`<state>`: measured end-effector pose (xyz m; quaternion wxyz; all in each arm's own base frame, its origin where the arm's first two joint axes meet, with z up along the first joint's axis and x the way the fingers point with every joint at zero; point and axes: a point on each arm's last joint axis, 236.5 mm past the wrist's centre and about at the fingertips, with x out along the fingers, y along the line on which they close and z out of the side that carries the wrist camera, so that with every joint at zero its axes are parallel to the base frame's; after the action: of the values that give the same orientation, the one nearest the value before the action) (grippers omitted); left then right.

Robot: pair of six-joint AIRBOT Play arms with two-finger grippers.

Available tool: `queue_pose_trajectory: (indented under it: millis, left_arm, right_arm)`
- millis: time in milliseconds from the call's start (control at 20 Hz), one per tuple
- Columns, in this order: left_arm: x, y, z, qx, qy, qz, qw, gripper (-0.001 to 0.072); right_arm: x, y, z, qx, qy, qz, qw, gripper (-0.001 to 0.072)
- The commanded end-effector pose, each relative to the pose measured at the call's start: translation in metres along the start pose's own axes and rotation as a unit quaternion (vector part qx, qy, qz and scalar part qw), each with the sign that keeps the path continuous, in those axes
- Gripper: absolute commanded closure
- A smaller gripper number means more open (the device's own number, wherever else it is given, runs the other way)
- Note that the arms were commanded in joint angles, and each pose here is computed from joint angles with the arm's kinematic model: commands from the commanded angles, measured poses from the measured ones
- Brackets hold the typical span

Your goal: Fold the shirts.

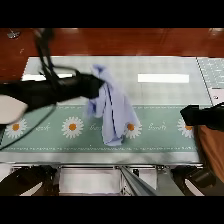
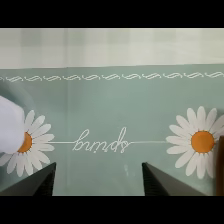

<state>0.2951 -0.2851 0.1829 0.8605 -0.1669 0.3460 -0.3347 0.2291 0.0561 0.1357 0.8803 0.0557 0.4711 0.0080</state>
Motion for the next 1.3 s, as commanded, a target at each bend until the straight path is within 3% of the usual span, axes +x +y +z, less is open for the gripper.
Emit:
queue_pose_trajectory:
  millis: [0, 200, 250, 300, 350, 550, 700, 800, 950, 1150, 1250]
  left_arm:
    - [0.04, 0.06, -0.092, -0.093, 0.052, 0.047, 0.993, 0.0684]
    - [0.048, 0.102, -0.155, -0.11, 0.118, 0.095, 0.982, 0.0679]
    - [0.05, 0.106, -0.163, -0.106, 0.132, 0.1, 0.98, 0.0547]
    - [0.051, 0.108, -0.168, -0.088, 0.147, 0.102, 0.98, 0.0142]
    - [0.049, 0.11, -0.168, -0.065, 0.16, 0.103, 0.98, 0.0006]
    - [-0.01, 0.165, -0.116, -0.028, 0.21, 0.201, 0.957, 0.0006]
    - [-0.067, 0.218, -0.093, -0.059, 0.203, 0.271, 0.939, 0.0007]
    - [-0.083, 0.243, -0.124, -0.121, 0.213, 0.288, 0.926, 0.0007]
    - [-0.056, 0.22, -0.211, -0.218, 0.276, 0.168, 0.921, 0.0008]
    - [-0.025, 0.187, -0.255, -0.255, 0.266, 0.039, 0.929, 0.0008]
    - [-0.011, 0.184, -0.249, -0.253, 0.239, 0.011, 0.937, 0.0008]
  right_arm:
    - [0.002, 0.003, -0.001, 0.011, -0.001, 0.006, 1.0, 0.009]
    - [0.039, 0.043, -0.013, 0.014, 0.048, 0.067, 0.997, 0.009]
    - [0.052, 0.057, -0.012, 0.013, 0.055, 0.088, 0.995, 0.009]
    - [0.064, 0.068, -0.008, 0.017, 0.059, 0.101, 0.993, 0.0089]
    - [0.075, 0.079, -0.003, 0.023, 0.06, 0.117, 0.991, 0.0089]
    - [0.078, 0.084, 0.032, 0.011, 0.074, 0.148, 0.986, 0.0089]
    - [0.063, -0.007, 0.062, 0.062, 0.043, 0.047, 0.996, 0.0089]
    - [0.06, -0.072, 0.044, 0.117, 0.055, -0.024, 0.991, 0.0089]
    - [0.086, -0.091, -0.026, 0.19, 0.118, -0.014, 0.975, 0.0089]
    - [0.123, 0.002, -0.1, 0.217, 0.2, 0.18, 0.938, 0.0089]
    - [0.129, 0.032, -0.119, 0.218, 0.217, 0.23, 0.923, 0.0089]
